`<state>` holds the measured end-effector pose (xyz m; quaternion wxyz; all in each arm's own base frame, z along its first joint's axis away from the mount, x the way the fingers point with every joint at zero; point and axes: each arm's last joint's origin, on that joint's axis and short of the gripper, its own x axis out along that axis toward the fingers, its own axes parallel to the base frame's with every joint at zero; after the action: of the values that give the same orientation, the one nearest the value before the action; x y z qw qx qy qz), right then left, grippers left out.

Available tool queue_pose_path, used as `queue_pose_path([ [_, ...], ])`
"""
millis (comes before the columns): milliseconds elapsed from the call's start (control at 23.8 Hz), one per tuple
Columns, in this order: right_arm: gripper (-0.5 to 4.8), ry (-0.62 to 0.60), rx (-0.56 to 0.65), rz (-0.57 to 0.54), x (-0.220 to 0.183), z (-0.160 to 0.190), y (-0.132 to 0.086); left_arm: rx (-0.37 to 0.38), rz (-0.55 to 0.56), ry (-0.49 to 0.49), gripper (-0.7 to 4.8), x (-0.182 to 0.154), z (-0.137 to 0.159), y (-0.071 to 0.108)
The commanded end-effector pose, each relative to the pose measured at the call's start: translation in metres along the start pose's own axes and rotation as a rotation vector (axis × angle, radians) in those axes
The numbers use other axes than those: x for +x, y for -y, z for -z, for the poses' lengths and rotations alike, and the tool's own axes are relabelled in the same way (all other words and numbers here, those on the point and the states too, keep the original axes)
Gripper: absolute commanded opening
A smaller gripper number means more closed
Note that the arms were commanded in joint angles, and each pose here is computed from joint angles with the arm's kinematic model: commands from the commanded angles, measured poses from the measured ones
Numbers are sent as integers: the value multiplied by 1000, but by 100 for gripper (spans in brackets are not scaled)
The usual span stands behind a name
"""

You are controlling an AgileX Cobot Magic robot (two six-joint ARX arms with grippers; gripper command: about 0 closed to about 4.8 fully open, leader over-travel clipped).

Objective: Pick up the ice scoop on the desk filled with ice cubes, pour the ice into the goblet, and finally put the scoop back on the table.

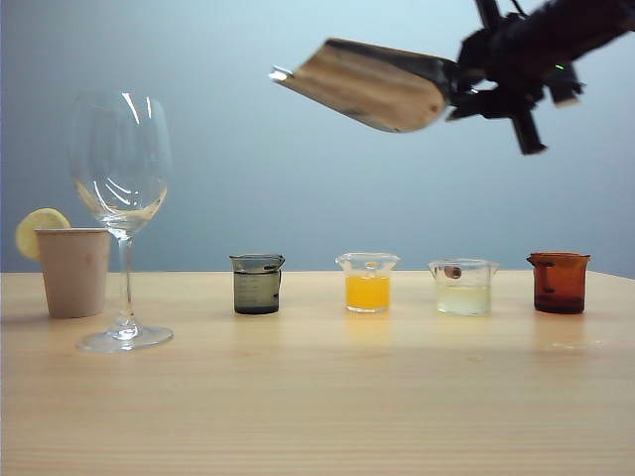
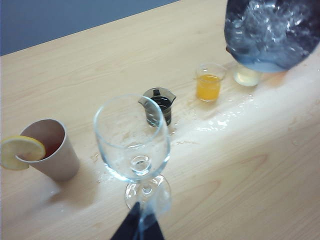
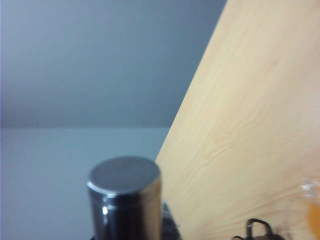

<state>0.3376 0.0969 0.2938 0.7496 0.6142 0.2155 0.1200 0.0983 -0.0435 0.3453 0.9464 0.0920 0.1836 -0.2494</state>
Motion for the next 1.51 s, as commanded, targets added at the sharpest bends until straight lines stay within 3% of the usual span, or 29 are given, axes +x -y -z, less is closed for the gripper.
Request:
queue_pose_path([
  [42,-7,-40,-12,-37,20,7,-22,-22,4,44,-6,0,-4,-11],
  [168,-7,-76,-20,-51,43,17,-38,-40,-14,81,-6,4,-8,-20],
  [546,-7,-184,-43,-88,93,59,-70,-48,-34,79,-5,13,-11,-24],
  [840,-7,-181,-138,-69,101,67,-68,-48,-30,80,-5,13,-11,-24],
  [1512,-7,-87,-145,-53,99,66,-80,-48,-30,80,-5,13,-11,-24],
])
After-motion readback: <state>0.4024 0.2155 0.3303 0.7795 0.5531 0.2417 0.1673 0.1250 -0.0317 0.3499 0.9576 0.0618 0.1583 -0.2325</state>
